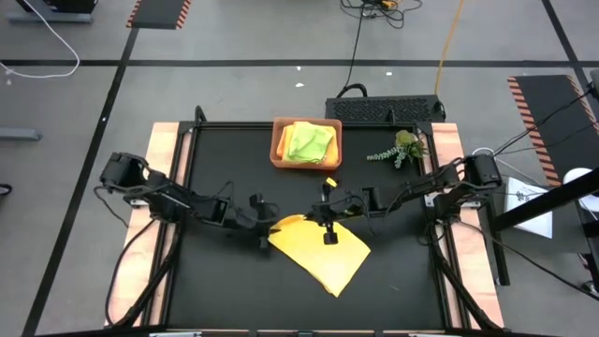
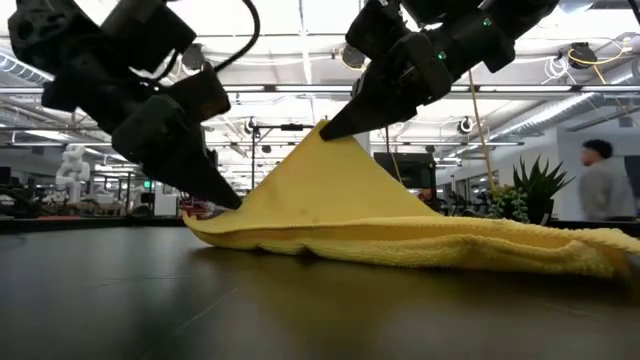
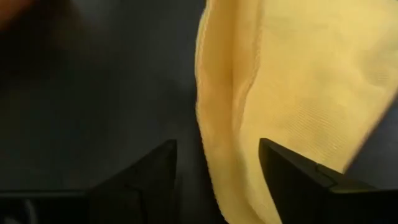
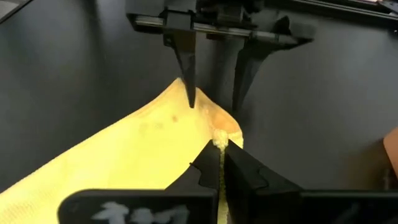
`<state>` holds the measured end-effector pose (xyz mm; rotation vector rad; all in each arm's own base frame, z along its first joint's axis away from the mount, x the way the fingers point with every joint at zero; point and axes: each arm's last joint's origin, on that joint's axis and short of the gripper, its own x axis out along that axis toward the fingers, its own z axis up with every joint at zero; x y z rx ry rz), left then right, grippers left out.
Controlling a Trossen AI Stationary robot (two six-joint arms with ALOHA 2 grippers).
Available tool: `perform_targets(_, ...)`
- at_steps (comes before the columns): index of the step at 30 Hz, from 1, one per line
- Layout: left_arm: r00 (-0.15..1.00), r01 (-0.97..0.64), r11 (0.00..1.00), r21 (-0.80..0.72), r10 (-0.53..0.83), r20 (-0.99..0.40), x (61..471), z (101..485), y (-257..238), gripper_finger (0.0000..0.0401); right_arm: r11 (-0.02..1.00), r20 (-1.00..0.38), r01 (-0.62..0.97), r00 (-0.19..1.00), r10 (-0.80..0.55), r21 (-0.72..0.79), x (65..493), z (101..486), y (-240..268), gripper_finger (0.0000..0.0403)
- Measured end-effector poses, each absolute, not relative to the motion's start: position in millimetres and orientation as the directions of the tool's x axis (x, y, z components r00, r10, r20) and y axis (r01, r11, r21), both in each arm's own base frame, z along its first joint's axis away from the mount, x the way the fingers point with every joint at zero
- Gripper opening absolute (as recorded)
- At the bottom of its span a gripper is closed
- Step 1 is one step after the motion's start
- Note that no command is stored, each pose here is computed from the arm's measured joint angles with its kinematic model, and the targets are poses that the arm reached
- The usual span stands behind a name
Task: Fold microfiber towels
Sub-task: Fold the yellow towel
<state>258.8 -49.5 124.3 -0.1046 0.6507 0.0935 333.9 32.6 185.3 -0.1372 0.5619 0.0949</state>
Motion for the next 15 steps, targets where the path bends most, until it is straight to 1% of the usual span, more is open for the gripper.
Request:
perform_targets(4, 0.783, -0.092, 0.986, -0.141, -0.016, -0.622, 257.0, 120.5, -40.3, 0.0256, 0.987, -0.536, -0.127, 0.843, 0.053, -0.102, 334.0, 185.3, 32.6, 0.0001)
perform_targets(7, 0.772, -0.075, 0.98, -0.183, -0.059, -0.633, 255.2, 118.0, -36.9, 0.0269, 0.987, -0.534, -0.127, 0.844, 0.053, -0.103, 334.1, 185.5, 32.7, 0.0)
perform_targets(11, 0.754, -0.019, 0.971, -0.24, -0.143, -0.641, 253.2, 116.2, -38.4, 0.0268, 0.987, -0.53, -0.127, 0.846, 0.054, -0.102, 334.4, 185.9, 32.7, 0.0)
perform_targets(15, 0.745, 0.008, 0.965, -0.264, -0.182, -0.642, 251.9, 116.0, -45.1, 0.0252, 0.987, -0.521, -0.125, 0.852, 0.055, -0.1, 334.9, 186.7, 32.8, 0.0)
